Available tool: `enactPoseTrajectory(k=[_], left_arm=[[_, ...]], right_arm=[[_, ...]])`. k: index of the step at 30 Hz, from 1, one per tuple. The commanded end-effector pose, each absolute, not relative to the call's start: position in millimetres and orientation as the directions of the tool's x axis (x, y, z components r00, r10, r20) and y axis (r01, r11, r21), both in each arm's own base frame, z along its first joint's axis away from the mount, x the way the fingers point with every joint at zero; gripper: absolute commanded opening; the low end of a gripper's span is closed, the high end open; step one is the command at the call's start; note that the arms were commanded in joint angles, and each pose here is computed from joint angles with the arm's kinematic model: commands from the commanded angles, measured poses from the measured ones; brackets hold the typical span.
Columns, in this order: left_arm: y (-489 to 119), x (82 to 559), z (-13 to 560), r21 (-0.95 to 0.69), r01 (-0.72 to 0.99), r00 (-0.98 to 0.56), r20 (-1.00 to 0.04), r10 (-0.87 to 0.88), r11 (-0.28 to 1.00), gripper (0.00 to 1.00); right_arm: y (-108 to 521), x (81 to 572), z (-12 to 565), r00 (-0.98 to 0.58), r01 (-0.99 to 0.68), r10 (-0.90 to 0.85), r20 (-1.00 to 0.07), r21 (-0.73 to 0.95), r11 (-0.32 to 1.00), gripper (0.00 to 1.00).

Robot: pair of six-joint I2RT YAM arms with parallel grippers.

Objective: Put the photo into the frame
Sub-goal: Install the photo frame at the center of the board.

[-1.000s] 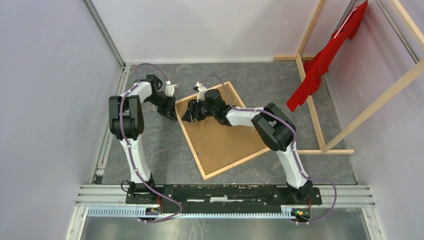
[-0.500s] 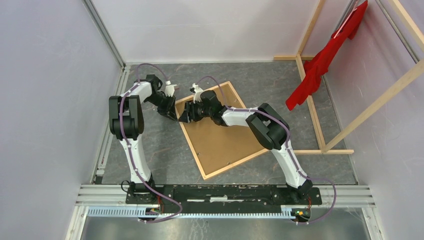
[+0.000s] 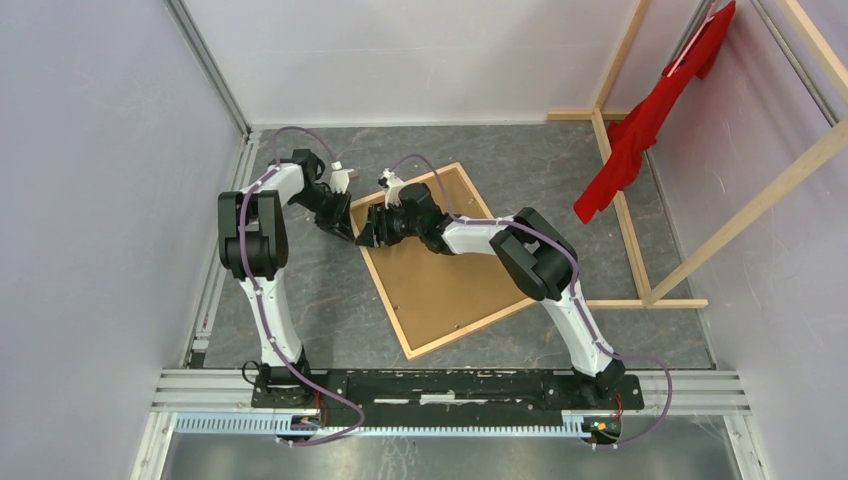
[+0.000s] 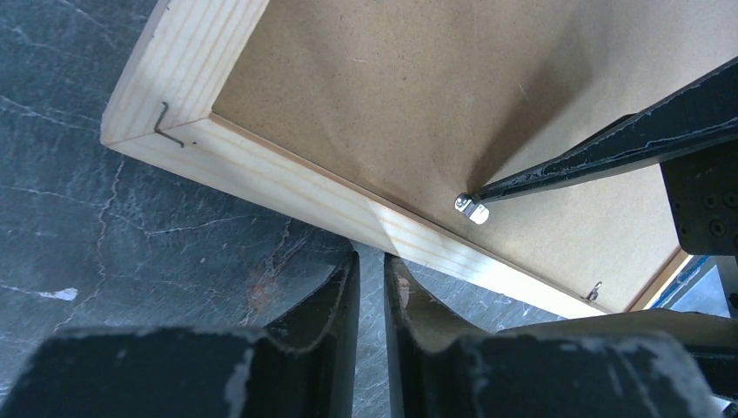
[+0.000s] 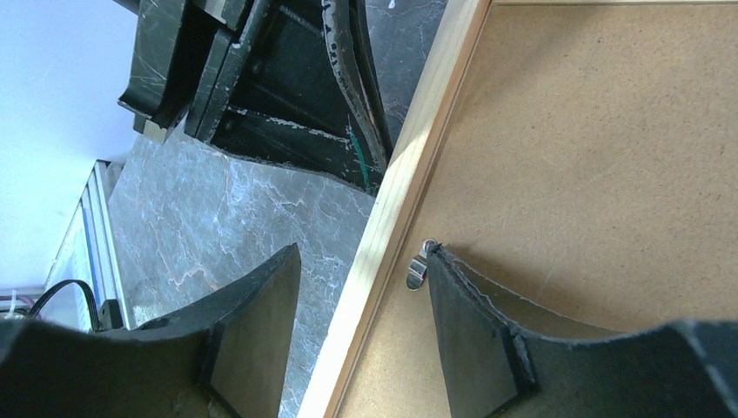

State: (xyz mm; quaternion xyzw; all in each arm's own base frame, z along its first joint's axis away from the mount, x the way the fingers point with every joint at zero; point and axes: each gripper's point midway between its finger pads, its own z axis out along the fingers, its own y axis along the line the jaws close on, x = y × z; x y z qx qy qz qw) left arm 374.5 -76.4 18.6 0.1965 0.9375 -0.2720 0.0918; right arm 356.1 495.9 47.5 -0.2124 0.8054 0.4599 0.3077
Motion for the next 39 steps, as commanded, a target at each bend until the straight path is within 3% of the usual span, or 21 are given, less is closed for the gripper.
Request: enactPoseTrajectory(k=[1, 16, 39], left_arm=[[-78.8, 376.6, 18.0, -0.473, 0.435, -0.897, -0.295, 0.328, 0.766, 0.23], [-79.4, 376.6, 18.2, -0.477, 0.439, -0.896, -0.299, 0.33, 0.762, 0.22], [-79.3, 374.2, 20.3, -0.473, 0.449, -0.891, -0.305, 0.337, 0.758, 0.22]], right_arm=[[496.3, 343.0, 51.1, -0.727, -0.626, -0.072, -0.683, 0.615, 0.48, 0.62], [497.6, 328.4, 55.3, -0.748, -0.606, -0.059, -0.661, 0.644, 0.466, 0.61], [495.7, 354.2, 30.3, -0.758, -0.57, -0.037, -0.652, 0.633, 0.523, 0.6]])
